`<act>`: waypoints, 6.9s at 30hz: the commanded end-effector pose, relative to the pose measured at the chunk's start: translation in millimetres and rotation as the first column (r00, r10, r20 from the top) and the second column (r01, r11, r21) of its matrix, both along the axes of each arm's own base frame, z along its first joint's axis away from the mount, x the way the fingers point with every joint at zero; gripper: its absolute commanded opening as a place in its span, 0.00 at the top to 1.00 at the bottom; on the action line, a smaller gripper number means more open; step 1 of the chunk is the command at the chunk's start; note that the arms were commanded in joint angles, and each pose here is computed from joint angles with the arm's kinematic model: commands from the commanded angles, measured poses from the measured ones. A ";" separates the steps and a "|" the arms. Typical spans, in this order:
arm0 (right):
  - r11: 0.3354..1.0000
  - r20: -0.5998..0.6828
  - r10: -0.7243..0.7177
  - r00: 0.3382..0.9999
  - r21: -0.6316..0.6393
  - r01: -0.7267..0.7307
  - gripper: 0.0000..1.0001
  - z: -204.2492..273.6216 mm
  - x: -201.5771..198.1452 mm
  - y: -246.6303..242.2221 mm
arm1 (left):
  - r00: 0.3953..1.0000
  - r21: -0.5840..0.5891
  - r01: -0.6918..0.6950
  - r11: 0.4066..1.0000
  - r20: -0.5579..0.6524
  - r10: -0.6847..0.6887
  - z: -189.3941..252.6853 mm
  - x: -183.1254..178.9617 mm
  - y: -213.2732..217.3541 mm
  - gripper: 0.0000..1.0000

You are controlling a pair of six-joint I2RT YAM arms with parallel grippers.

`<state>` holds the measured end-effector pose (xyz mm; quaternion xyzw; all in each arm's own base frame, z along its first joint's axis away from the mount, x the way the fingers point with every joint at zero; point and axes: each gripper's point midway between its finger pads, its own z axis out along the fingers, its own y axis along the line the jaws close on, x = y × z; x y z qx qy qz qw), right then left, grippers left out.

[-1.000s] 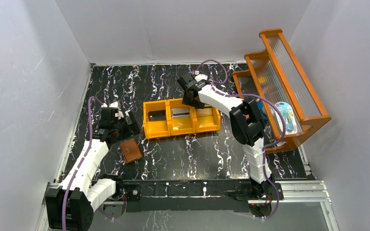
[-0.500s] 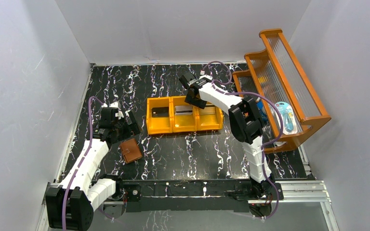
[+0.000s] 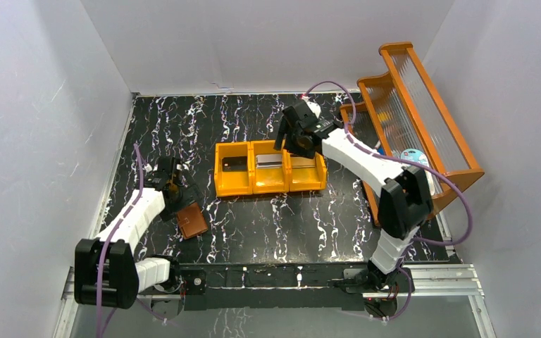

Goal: Take the credit cards out of the card holder

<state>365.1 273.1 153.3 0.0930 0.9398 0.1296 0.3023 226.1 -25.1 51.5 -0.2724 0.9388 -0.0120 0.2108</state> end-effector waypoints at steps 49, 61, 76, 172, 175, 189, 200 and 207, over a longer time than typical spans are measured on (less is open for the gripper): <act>0.655 0.007 0.496 0.868 0.653 -0.380 0.17 -45.5 -238.4 115.7 | 0.972 -0.429 0.216 0.877 0.006 -0.236 -8.1 -52.1 -148.7 0.38; 0.613 -0.029 0.526 0.850 0.706 -0.355 0.20 -61.4 -244.3 135.0 | 0.967 -0.439 0.238 0.866 0.023 -0.254 -3.7 -51.5 -151.4 0.38; 0.638 -0.147 0.602 0.785 0.679 -0.363 0.82 -95.1 -259.8 144.1 | 0.969 -0.432 0.236 0.870 0.044 -0.242 4.6 -46.9 -151.0 0.27; 0.959 0.077 0.239 0.968 0.139 -0.248 0.08 12.7 -97.3 -22.1 | 0.874 -0.500 0.467 0.729 0.137 -0.466 30.6 -52.8 -178.9 0.16; 0.948 0.038 0.279 0.960 0.147 -0.281 0.07 1.1 -76.7 -14.3 | 0.869 -0.484 0.479 0.733 0.142 -0.474 35.2 -52.3 -176.7 0.16; 0.858 -0.095 0.445 0.891 0.328 -0.394 0.09 -40.5 -72.4 26.1 | 0.876 -0.475 0.473 0.742 0.157 -0.457 39.0 -64.0 -167.1 0.14; 0.887 -0.033 0.415 0.909 0.240 -0.396 0.08 -16.7 -58.0 15.6 | 0.851 -0.461 0.511 0.725 0.155 -0.501 44.9 -54.5 -173.2 0.14; 0.907 -0.050 0.386 0.921 0.206 -0.368 0.08 -26.2 -45.8 14.8 | 0.856 -0.473 0.506 0.722 0.168 -0.489 47.9 -53.8 -175.4 0.13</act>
